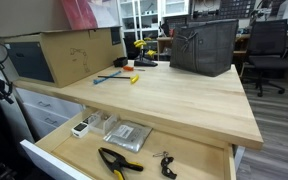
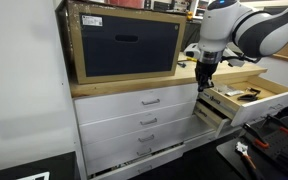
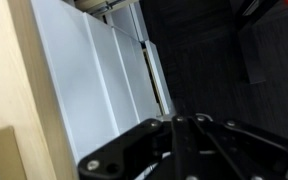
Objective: Push the cardboard box forward and then close the top left drawer
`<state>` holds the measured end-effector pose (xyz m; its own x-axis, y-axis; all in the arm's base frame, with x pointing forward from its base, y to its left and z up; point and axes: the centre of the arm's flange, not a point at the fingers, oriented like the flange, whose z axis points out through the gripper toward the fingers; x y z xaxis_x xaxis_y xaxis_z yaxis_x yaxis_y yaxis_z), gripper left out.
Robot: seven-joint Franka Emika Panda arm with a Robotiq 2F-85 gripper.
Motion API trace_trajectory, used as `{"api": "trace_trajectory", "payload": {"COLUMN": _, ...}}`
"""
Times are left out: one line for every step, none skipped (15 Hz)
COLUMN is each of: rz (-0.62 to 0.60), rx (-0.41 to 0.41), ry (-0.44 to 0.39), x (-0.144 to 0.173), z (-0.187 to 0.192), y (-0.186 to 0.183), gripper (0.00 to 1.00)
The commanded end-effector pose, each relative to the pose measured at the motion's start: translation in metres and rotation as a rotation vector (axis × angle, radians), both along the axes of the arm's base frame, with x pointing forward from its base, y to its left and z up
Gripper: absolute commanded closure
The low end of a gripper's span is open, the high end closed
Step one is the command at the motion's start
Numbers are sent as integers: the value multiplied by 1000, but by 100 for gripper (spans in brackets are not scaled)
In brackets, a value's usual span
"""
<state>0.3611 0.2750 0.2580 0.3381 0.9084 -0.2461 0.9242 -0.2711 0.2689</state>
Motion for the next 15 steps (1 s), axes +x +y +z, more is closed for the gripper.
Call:
{"api": "trace_trajectory", "payload": {"rz": -151, "rx": 40, "ry": -21, "x": -11, "z": 9, "y": -39, "gripper": 100}}
{"api": "trace_trajectory", "payload": {"rz": -189, "rx": 37, "ry": -25, "x": -9, "z": 9, "y": -50, "gripper": 100}}
{"api": "trace_trajectory", "payload": {"rz": -221, "rx": 45, "ry": -22, "x": -8, "z": 10, "y": -59, "gripper": 100}}
{"api": "trace_trajectory", "payload": {"rz": -261, "rx": 42, "ry": -28, "x": -7, "z": 12, "y": -69, "gripper": 100}}
{"api": "trace_trajectory", "payload": {"rz": -297, "rx": 50, "ry": -26, "x": -5, "z": 13, "y": -80, "gripper": 100}}
{"api": "trace_trajectory", "payload": {"rz": -324, "rx": 52, "ry": -27, "x": -4, "z": 14, "y": -91, "gripper": 74}}
{"api": "trace_trajectory", "payload": {"rz": -358, "rx": 58, "ry": -29, "x": -3, "z": 16, "y": -101, "gripper": 71}}
{"api": "trace_trajectory", "payload": {"rz": -390, "rx": 59, "ry": -31, "x": -2, "z": 17, "y": -112, "gripper": 66}}
{"api": "trace_trajectory", "payload": {"rz": -419, "rx": 64, "ry": -31, "x": -1, "z": 20, "y": -122, "gripper": 58}}
{"api": "trace_trajectory", "payload": {"rz": -450, "rx": 74, "ry": -31, "x": -1, "z": 21, "y": -132, "gripper": 51}}
{"api": "trace_trajectory", "payload": {"rz": -480, "rx": 82, "ry": -32, "x": -1, "z": 23, "y": -141, "gripper": 44}}
{"api": "trace_trajectory", "payload": {"rz": -509, "rx": 88, "ry": -35, "x": -1, "z": 25, "y": -151, "gripper": 35}}
{"api": "trace_trajectory", "payload": {"rz": -541, "rx": 96, "ry": -39, "x": -1, "z": 27, "y": -161, "gripper": 29}}
{"api": "trace_trajectory", "payload": {"rz": -570, "rx": 102, "ry": -42, "x": -1, "z": 30, "y": -169, "gripper": 20}}
{"api": "trace_trajectory", "payload": {"rz": -599, "rx": 107, "ry": -49, "x": 0, "z": 33, "y": -179, "gripper": 14}}
